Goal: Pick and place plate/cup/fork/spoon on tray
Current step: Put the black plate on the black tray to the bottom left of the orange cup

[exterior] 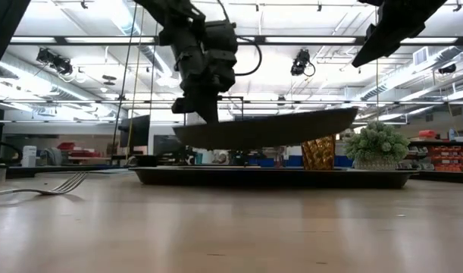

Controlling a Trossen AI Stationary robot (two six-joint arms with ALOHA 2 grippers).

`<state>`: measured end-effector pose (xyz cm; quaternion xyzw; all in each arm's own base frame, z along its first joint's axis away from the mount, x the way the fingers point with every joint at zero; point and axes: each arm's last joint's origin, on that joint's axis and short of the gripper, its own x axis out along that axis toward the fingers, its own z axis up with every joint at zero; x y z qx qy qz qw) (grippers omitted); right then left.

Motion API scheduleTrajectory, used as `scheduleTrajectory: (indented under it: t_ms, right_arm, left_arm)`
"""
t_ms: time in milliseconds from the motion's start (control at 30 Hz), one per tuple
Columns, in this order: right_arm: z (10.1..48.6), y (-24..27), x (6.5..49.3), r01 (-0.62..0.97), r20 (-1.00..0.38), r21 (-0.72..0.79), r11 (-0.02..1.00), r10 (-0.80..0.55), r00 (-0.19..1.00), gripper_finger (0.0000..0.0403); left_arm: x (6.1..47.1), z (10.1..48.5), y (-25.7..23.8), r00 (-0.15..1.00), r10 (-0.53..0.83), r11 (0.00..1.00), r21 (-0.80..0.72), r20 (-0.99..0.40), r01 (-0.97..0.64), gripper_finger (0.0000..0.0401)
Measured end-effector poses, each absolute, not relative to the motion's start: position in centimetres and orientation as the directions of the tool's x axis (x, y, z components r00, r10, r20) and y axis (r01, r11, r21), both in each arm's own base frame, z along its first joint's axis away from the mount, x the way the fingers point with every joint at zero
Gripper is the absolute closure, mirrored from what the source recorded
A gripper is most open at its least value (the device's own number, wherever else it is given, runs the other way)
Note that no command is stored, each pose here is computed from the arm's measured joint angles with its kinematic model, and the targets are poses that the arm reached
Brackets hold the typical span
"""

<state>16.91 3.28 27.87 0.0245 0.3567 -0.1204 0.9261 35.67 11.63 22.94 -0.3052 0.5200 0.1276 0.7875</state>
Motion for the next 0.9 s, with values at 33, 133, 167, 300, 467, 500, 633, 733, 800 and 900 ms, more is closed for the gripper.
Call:
scheduleTrajectory:
  t_ms: [33,133,167,300,467,500,633,733,800,900]
  right_arm:
    - [27.9,3.2,16.9,0.244,-0.667,-0.041,0.969,-0.209,0.716,0.0271]
    - [27.9,3.0,17.0,0.254,-0.667,-0.042,0.966,-0.216,0.713,0.0271]
    - [27.9,3.0,17.0,0.256,-0.667,-0.043,0.966,-0.219,0.713,0.0271]
    - [27.9,2.8,17.0,0.264,-0.667,-0.046,0.963,-0.227,0.710,0.0271]
    - [27.9,2.4,17.1,0.287,-0.665,-0.045,0.957,-0.243,0.706,0.0271]
    - [27.9,2.3,17.1,0.290,-0.665,-0.044,0.956,-0.245,0.706,0.0271]
    - [27.9,2.2,17.2,0.286,-0.666,-0.027,0.958,-0.230,0.710,0.0271]
    - [28.0,2.1,17.2,0.281,-0.666,-0.012,0.960,-0.217,0.714,0.0271]
    - [28.0,2.2,17.3,0.279,-0.667,-0.004,0.960,-0.210,0.715,0.0271]
    - [28.0,2.2,17.3,0.279,-0.667,0.000,0.960,-0.207,0.715,0.0271]
  left_arm:
    - [35.5,23.0,12.3,0.433,-0.105,0.774,-0.347,-0.895,-0.530,0.0400]
    - [35.0,23.1,14.3,0.463,-0.069,0.753,-0.351,-0.884,-0.557,0.0400]
    - [34.9,23.1,14.8,0.472,-0.059,0.747,-0.353,-0.880,-0.564,0.0400]
    - [34.5,23.2,16.6,0.502,-0.021,0.737,-0.353,-0.865,-0.577,0.0400]
    - [34.3,22.4,18.5,0.511,0.020,0.722,-0.341,-0.860,-0.602,0.0400]
    - [34.2,22.1,18.9,0.502,0.022,0.716,-0.336,-0.865,-0.612,0.0400]
    - [34.6,20.7,20.1,0.480,0.017,0.706,-0.329,-0.877,-0.627,0.0400]
    - [35.5,20.3,21.0,0.483,0.021,0.713,-0.326,-0.876,-0.621,0.0400]
    - [35.9,20.1,21.6,0.472,0.016,0.716,-0.319,-0.881,-0.621,0.0400]
    - [36.7,19.7,22.1,0.454,0.004,0.727,-0.309,-0.891,-0.613,0.0400]
